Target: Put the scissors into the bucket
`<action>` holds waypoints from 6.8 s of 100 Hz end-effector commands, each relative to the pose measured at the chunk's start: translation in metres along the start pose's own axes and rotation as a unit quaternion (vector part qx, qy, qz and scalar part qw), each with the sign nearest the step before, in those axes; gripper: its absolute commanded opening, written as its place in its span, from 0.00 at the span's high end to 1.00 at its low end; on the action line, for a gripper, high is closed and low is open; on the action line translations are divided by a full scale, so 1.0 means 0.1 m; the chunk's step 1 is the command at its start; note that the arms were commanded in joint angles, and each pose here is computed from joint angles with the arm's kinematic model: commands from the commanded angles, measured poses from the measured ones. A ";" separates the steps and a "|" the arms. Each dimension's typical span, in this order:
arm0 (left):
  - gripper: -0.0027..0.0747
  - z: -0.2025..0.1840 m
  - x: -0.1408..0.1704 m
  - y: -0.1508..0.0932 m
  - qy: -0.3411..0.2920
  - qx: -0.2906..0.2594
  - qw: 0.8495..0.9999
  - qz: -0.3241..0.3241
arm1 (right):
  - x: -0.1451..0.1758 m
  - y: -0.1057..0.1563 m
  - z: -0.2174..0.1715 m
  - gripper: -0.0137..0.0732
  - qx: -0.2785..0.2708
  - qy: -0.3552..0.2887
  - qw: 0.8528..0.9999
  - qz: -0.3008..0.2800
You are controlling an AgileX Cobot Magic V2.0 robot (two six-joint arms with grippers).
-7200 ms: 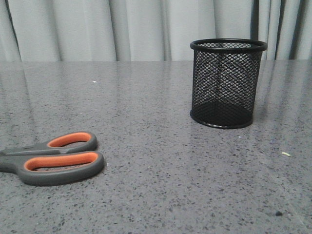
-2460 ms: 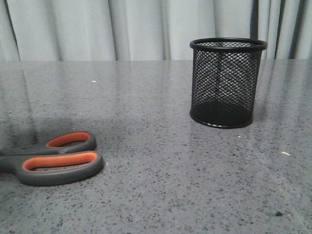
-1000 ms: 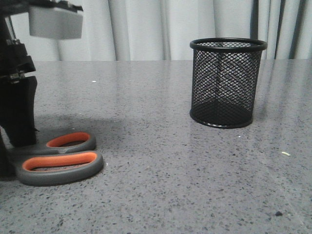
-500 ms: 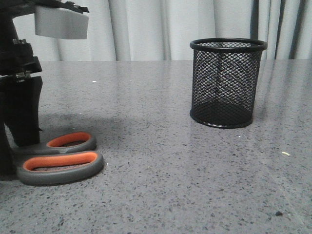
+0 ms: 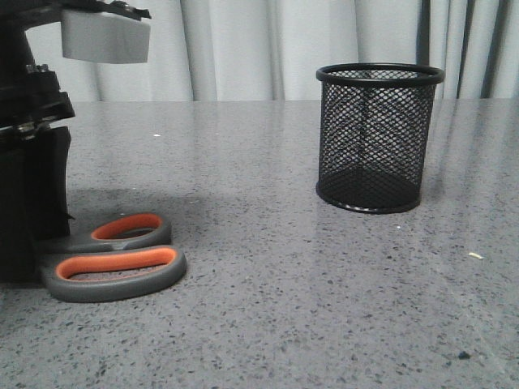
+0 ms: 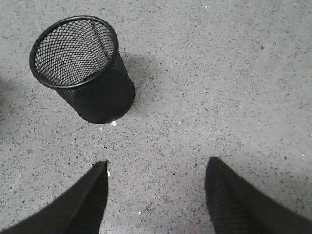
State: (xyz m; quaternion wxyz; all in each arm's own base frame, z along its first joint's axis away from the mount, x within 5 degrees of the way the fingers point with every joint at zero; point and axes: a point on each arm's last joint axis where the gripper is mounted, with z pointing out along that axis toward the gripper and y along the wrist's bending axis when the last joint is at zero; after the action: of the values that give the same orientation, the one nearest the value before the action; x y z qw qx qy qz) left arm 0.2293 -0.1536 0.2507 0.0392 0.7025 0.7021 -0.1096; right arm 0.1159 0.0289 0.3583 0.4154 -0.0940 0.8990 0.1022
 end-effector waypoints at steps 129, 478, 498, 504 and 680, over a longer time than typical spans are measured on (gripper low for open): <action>0.99 -1.17 -0.46 0.17 -0.112 -0.149 0.982 0.003 | -0.20 0.08 -0.08 0.39 -0.037 -0.083 0.996 0.026; 0.44 -2.13 -0.76 -0.25 -0.270 -0.269 0.924 0.042 | -1.54 0.57 0.75 0.90 -0.398 -0.077 0.914 -0.013; 0.44 -2.34 -0.50 -0.28 -0.283 -0.313 0.906 -0.044 | -1.67 0.47 0.51 0.90 -0.335 -0.077 0.938 -0.046; 0.44 -2.40 -0.39 -0.25 -0.290 -0.319 0.898 -0.084 | -1.70 0.45 0.40 0.90 -0.311 -0.082 0.945 -0.057; 0.44 -2.68 0.11 -0.18 -0.341 -0.348 0.848 -0.208 | -1.36 0.27 0.70 0.90 -0.133 0.147 0.977 -0.079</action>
State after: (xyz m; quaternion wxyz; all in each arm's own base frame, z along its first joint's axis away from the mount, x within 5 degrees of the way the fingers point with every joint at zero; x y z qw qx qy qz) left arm 0.2480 -0.0871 0.4893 0.4403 0.4148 0.7912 -0.0900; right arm 0.2534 0.0840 0.4121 0.2656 -0.2273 0.9219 0.1668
